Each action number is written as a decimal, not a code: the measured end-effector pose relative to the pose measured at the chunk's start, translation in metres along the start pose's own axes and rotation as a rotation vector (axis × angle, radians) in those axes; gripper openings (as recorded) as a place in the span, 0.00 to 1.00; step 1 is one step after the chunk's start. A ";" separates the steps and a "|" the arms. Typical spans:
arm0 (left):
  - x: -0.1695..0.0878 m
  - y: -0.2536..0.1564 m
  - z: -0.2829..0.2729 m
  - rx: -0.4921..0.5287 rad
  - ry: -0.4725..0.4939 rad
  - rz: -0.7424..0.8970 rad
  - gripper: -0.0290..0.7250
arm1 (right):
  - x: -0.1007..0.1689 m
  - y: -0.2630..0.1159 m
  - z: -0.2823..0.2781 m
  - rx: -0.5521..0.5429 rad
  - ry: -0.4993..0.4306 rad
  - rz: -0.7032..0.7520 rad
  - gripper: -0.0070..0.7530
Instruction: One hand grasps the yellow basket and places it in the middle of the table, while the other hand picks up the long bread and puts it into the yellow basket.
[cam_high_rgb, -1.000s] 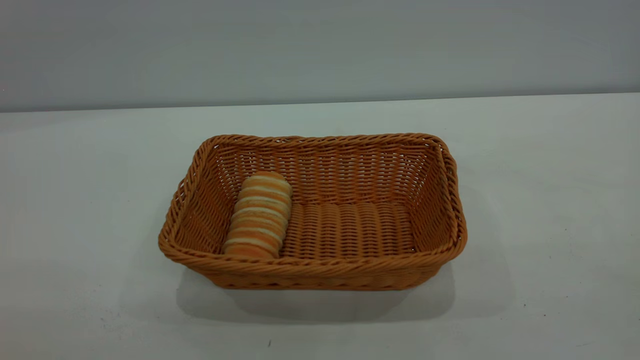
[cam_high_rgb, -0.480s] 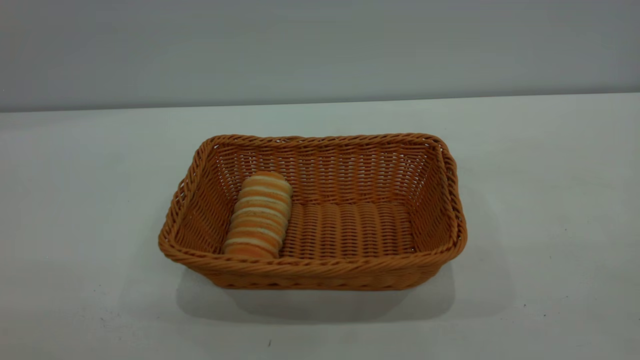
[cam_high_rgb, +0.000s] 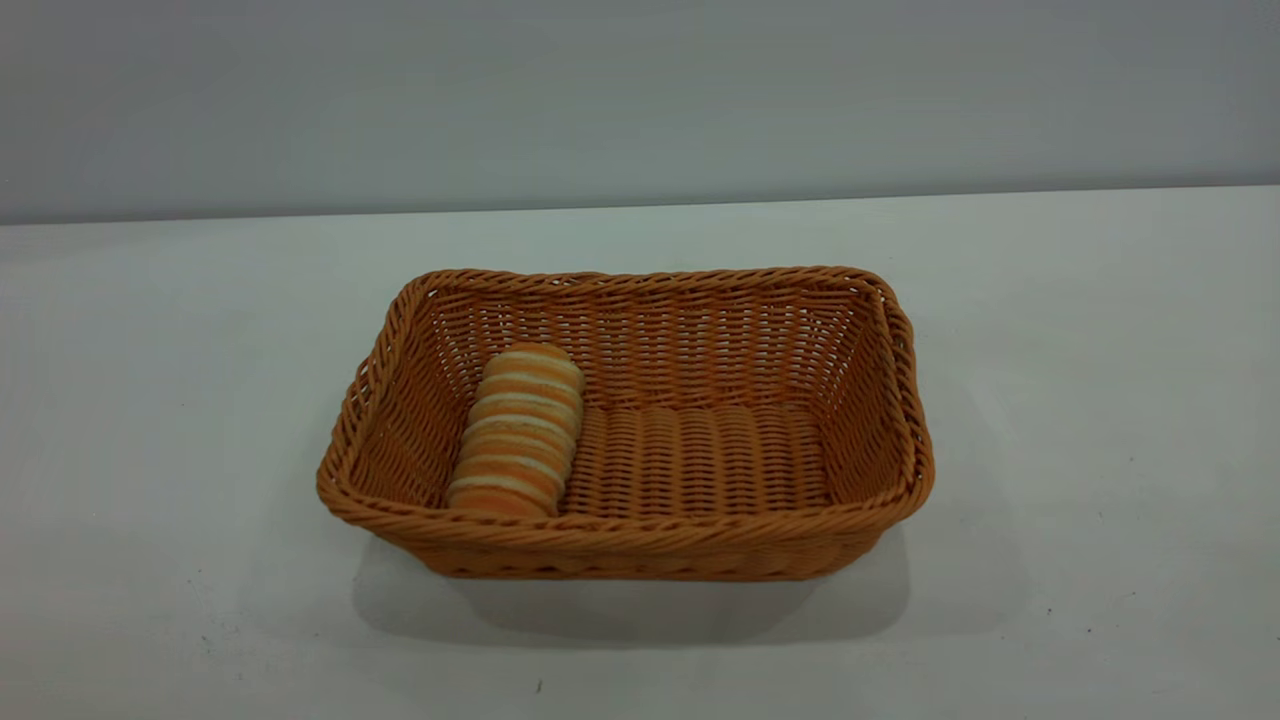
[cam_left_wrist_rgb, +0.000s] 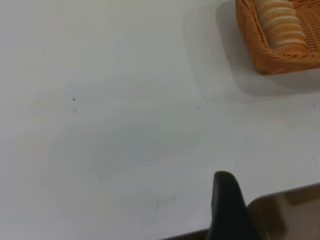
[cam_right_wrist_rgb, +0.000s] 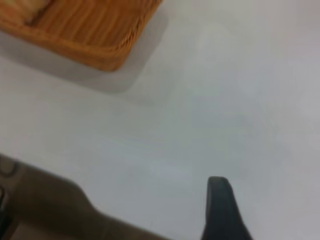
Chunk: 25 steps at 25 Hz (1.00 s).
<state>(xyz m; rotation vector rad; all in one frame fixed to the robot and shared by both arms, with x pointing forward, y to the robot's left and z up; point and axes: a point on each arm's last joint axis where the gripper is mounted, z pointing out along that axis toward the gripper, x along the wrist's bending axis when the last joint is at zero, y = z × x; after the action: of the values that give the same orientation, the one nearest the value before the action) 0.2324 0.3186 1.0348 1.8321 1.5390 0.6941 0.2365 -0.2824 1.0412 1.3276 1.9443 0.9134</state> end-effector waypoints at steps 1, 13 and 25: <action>0.000 0.000 0.000 0.000 0.000 0.000 0.68 | 0.001 -0.001 -0.002 -0.014 -0.014 0.004 0.67; -0.001 -0.002 -0.002 -0.002 0.102 -0.087 0.68 | 0.003 -0.004 -0.005 -0.049 -0.100 0.046 0.58; -0.004 -0.008 -0.008 -0.046 0.215 -0.189 0.68 | 0.003 -0.004 -0.006 -0.051 -0.101 0.046 0.44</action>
<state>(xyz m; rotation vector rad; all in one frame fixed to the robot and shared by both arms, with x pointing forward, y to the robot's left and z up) 0.2210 0.3166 1.0339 1.5941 1.7921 0.8500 0.2289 -0.2815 1.0407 1.3675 1.8100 0.8943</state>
